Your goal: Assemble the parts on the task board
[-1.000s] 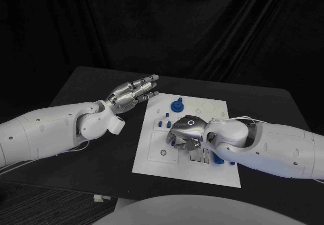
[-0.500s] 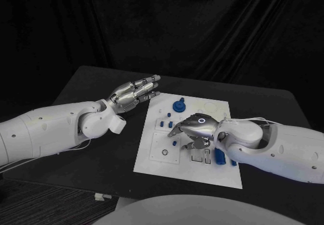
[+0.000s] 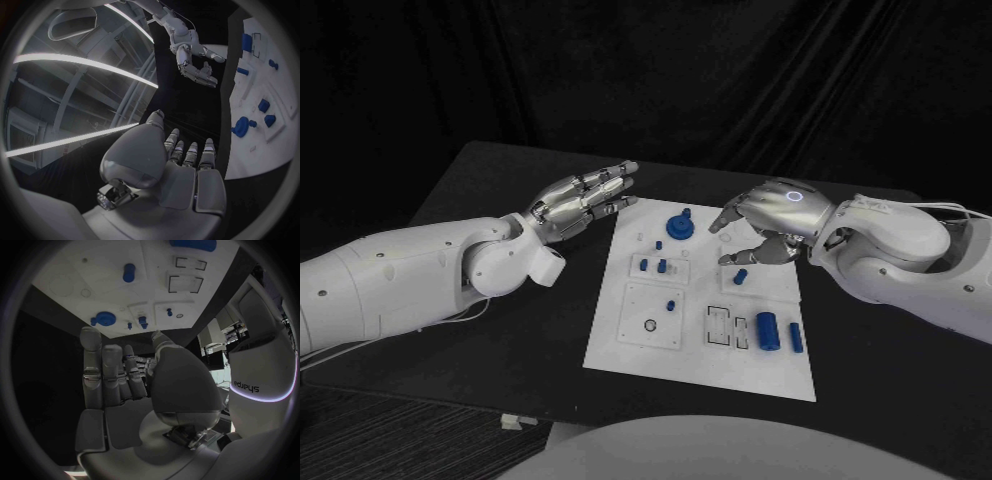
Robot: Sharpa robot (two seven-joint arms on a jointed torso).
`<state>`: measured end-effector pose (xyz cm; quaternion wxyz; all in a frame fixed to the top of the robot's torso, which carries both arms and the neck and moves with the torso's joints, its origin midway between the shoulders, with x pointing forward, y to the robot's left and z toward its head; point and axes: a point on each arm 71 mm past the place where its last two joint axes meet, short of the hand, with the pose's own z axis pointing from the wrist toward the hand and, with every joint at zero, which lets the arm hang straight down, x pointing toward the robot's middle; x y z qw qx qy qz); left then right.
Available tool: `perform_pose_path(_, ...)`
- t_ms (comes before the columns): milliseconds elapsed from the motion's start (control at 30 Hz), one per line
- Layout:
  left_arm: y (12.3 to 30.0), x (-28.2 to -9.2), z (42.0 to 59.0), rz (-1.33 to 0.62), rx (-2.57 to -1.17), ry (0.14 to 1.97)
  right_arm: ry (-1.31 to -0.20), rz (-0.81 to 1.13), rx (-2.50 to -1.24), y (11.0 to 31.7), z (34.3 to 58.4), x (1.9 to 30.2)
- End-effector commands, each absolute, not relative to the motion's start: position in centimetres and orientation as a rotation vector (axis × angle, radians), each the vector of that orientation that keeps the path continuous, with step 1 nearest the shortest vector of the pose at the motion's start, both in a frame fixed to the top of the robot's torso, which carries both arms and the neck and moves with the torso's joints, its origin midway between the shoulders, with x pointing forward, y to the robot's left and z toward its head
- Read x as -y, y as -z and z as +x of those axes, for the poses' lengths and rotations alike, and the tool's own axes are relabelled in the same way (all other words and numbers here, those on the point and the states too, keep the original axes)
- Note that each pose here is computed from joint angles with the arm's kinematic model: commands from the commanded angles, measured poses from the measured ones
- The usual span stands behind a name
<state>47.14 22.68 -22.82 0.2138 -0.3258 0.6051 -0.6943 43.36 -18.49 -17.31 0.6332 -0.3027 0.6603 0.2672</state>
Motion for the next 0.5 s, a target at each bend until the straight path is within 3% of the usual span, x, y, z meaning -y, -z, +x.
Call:
perform_pose_path(33, 22.8, -22.5, 47.1, -0.902, -1.669, 1.945, -0.546, -0.637, -1.553, 17.6, 44.0, 19.9)
perform_pose_path(500, 22.9, -22.6, 47.1, -0.903, -1.669, 1.945, -0.504, -0.625, -1.683, 21.7, 43.9, 21.7)
